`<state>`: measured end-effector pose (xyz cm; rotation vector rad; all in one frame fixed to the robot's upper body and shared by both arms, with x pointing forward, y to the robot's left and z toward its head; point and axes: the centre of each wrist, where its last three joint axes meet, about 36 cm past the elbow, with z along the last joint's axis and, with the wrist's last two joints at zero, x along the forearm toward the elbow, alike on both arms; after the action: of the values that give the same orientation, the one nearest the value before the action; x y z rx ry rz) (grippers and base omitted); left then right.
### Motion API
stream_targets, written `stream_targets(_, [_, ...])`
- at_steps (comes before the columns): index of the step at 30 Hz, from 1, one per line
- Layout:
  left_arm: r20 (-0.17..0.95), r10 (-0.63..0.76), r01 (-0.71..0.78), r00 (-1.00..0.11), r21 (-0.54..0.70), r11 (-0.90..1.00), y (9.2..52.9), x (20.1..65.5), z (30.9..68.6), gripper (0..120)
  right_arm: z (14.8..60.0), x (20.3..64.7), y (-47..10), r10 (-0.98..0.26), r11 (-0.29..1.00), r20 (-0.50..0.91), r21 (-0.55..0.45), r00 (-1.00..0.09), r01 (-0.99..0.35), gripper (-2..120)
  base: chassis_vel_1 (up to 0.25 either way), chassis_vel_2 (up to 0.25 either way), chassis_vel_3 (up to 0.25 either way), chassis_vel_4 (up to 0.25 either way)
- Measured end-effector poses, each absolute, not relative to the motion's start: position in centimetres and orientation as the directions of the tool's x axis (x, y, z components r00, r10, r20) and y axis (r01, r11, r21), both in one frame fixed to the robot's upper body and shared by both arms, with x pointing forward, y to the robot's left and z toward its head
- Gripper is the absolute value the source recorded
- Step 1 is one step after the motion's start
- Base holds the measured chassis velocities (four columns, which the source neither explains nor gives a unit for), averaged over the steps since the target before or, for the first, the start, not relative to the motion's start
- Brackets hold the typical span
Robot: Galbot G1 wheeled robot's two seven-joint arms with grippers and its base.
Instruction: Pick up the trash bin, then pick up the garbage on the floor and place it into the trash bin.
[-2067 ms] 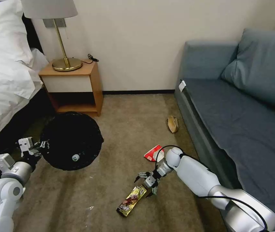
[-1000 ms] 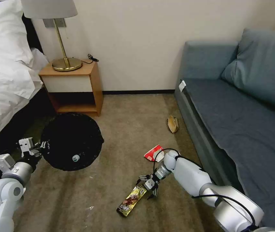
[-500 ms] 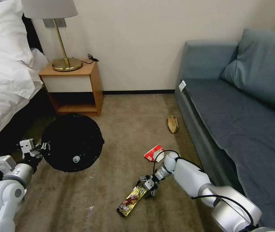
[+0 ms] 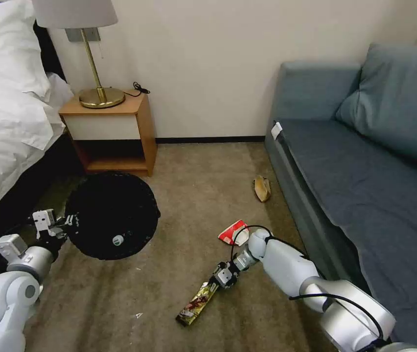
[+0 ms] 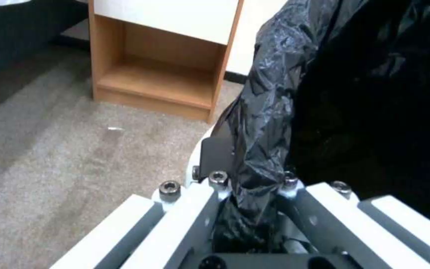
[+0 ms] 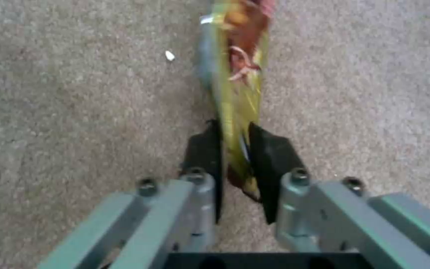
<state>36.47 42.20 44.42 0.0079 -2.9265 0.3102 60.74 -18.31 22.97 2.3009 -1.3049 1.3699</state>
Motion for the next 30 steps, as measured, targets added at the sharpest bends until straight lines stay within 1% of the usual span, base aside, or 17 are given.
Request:
stream_targets(1, [0.197,0.016,-0.026,-0.98,-0.207,0.978,42.2,36.5,44.4,2,23.0,60.7,-18.3,-0.598,-0.606,0.777,-0.275,0.199,-0.747,13,0.0,0.0,0.0,0.0])
stream_targets(3, [0.197,0.015,-0.027,-0.98,-0.206,0.978,42.2,36.5,44.4,2,23.1,60.8,-18.5,-0.608,-0.595,0.769,-0.277,0.197,-0.755,3,0.0,0.0,0.0,0.0])
stream_targets(5, [0.197,0.014,-0.027,-0.98,-0.206,0.978,42.1,36.5,44.4,2,23.1,60.8,-18.6,-0.61,-0.593,0.768,-0.278,0.196,-0.756,0,0.0,0.0,0.0,0.0])
stream_targets(10, [0.197,0.013,-0.028,-0.98,-0.205,0.978,42.1,36.5,44.5,2,23.2,60.8,-18.8,-0.625,-0.579,0.756,-0.284,0.193,-0.764,0,0.0,0.0,0.0,0.0])
stream_targets(15, [0.203,0.012,-0.03,-0.979,-0.204,0.979,42.2,36.5,44.3,2,23.8,61.2,-20.4,-0.672,-0.518,0.724,-0.307,0.157,-0.799,0,0.0,0.0,0.0,0.0])
stream_targets(17, [0.206,0.011,-0.033,-0.978,-0.205,0.978,42.2,36.5,44.3,2,25.8,62.2,-23.1,-0.718,-0.432,0.69,-0.347,0.085,-0.833,0,0.0,0.0,0.0,0.0])
stream_targets(18, [0.206,0.011,-0.033,-0.978,-0.205,0.978,42.2,36.5,44.3,2,25.8,62.2,-23.1,-0.718,-0.432,0.69,-0.347,0.085,-0.833,0,0.0,0.0,0.0,0.0])
stream_targets(19, [0.208,0.008,-0.035,-0.978,-0.206,0.978,42.3,36.6,44.2,2,27.1,62.6,-24.9,-0.744,-0.378,0.667,-0.372,0.039,-0.848,0,0.0,0.0,0.0,0.0])
stream_targets(21, [0.208,0.008,-0.036,-0.978,-0.206,0.978,42.3,36.6,44.2,2,27.4,62.6,-25.4,-0.749,-0.366,0.662,-0.378,0.028,-0.85,0,0.0,0.0,0.0,0.0])
stream_targets(23, [0.211,0.003,-0.042,-0.977,-0.206,0.978,42.5,36.7,44.1,2,29.4,62.6,-29.3,-0.772,-0.284,0.633,-0.421,-0.054,-0.862,0,0.0,0.0,0.0,0.0])
stream_targets(24, [0.211,0.003,-0.042,-0.977,-0.206,0.978,42.5,36.7,44.1,2,29.4,62.6,-29.3,-0.772,-0.284,0.633,-0.421,-0.054,-0.862,0,0.0,0.0,0.0,0.0])
stream_targets(25, [0.213,0.002,-0.042,-0.977,-0.205,0.978,42.5,36.8,44.1,2,30.2,62.3,-31.5,-0.775,-0.248,0.625,-0.435,-0.093,-0.866,0,0.0,0.0,0.0,0.0])
stream_targets(26, [0.214,0.001,-0.043,-0.977,-0.203,0.978,42.7,36.9,44.1,2,31.1,61.5,-35.0,-0.781,-0.172,0.603,-0.458,-0.162,-0.872,0,0.0,0.0,0.0,0.0])
stream_targets(27, [0.214,0.001,-0.043,-0.977,-0.203,0.978,42.7,36.9,44.1,2,31.1,61.5,-35.0,-0.781,-0.172,0.603,-0.458,-0.162,-0.872,0,0.0,0.0,0.0,0.0])
stream_targets(28, [0.213,0.001,-0.044,-0.977,-0.203,0.978,42.8,37.0,44.2,2,32.2,60.3,-38.5,-0.802,-0.046,0.54,-0.482,-0.255,-0.875,0,0.0,0.0,0.0,0.0])
stream_targets(29, [0.213,0.0,-0.045,-0.977,-0.205,0.978,42.9,37.1,44.2,2,33.0,59.6,-39.9,-0.816,0.035,0.487,-0.495,-0.31,-0.868,0,0.0,0.0,0.0,0.0])
stream_targets(30, [0.213,0.0,-0.045,-0.977,-0.205,0.978,42.9,37.1,44.2,2,33.0,59.6,-39.9,-0.816,0.035,0.487,-0.495,-0.31,-0.868,0,0.0,0.0,0.0,0.0])
